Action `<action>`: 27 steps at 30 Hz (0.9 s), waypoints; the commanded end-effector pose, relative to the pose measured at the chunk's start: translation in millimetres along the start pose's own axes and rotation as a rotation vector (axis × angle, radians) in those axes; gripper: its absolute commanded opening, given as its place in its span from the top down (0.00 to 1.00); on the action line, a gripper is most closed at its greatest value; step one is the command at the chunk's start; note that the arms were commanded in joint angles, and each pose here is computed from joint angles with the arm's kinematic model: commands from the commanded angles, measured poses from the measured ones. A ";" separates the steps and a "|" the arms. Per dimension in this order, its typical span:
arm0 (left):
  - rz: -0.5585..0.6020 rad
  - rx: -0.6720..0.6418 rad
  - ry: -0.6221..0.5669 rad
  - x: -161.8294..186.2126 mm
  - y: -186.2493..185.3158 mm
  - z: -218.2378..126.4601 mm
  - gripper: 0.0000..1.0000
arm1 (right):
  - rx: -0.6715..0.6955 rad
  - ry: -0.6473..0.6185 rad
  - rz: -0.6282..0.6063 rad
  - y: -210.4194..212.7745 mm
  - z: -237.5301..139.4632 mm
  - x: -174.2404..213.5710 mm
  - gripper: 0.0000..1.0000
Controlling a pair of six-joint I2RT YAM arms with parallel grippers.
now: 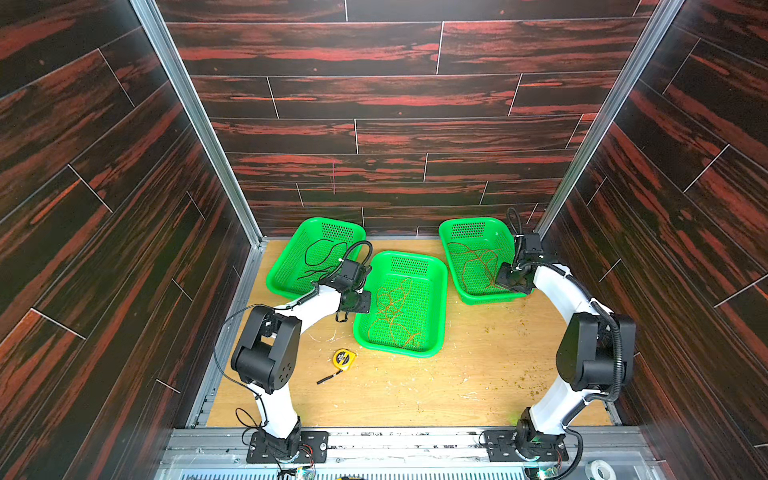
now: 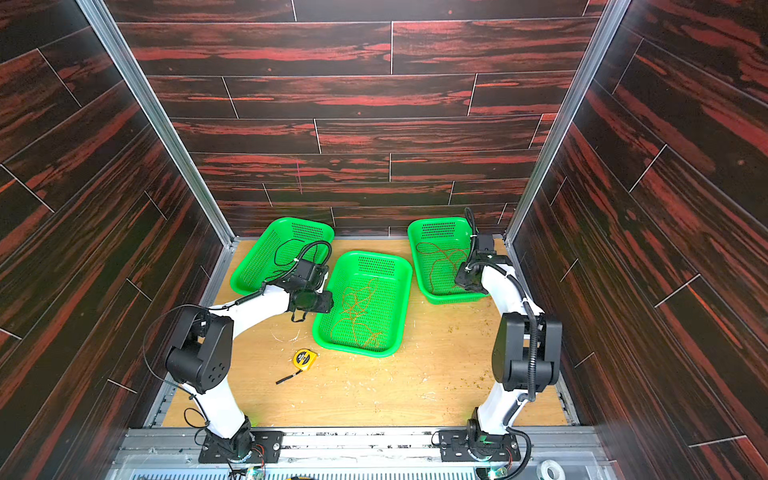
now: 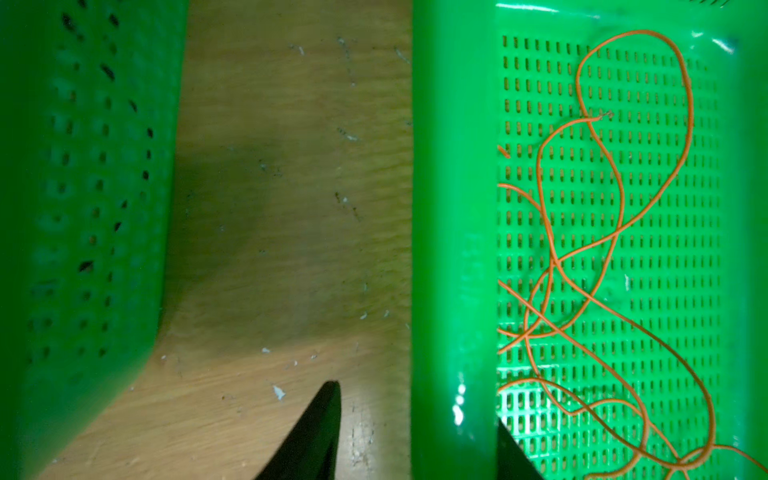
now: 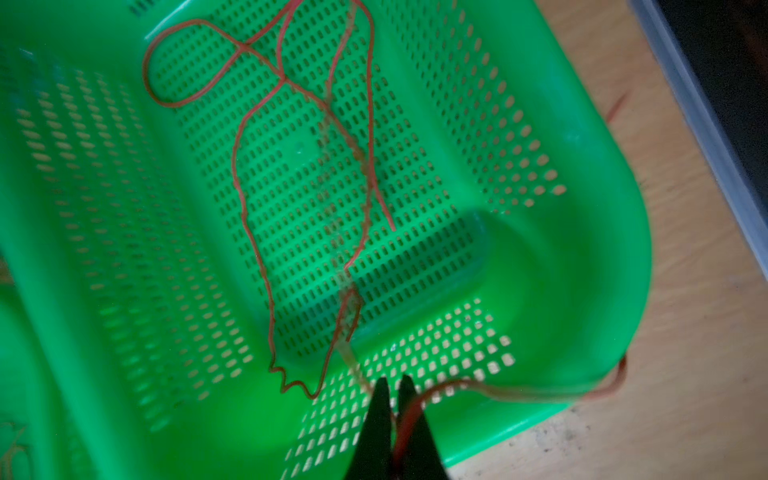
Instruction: Untangle the cables
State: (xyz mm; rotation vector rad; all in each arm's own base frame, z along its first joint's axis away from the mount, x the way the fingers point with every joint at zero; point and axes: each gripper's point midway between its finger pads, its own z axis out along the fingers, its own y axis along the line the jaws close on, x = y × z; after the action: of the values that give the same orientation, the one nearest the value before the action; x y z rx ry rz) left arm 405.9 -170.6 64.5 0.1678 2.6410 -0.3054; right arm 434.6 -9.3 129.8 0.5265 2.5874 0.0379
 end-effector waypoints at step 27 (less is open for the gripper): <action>-0.128 -0.022 -0.085 -14.7 16.4 -16.5 0.63 | 0.032 -0.233 -0.503 57.7 -99.2 -72.0 1.00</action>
State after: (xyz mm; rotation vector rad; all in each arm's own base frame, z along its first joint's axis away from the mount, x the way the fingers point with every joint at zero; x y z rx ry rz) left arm 412.5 -158.2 75.0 0.0252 2.6012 -0.3215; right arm 448.7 10.1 283.0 0.0287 2.3758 -0.2418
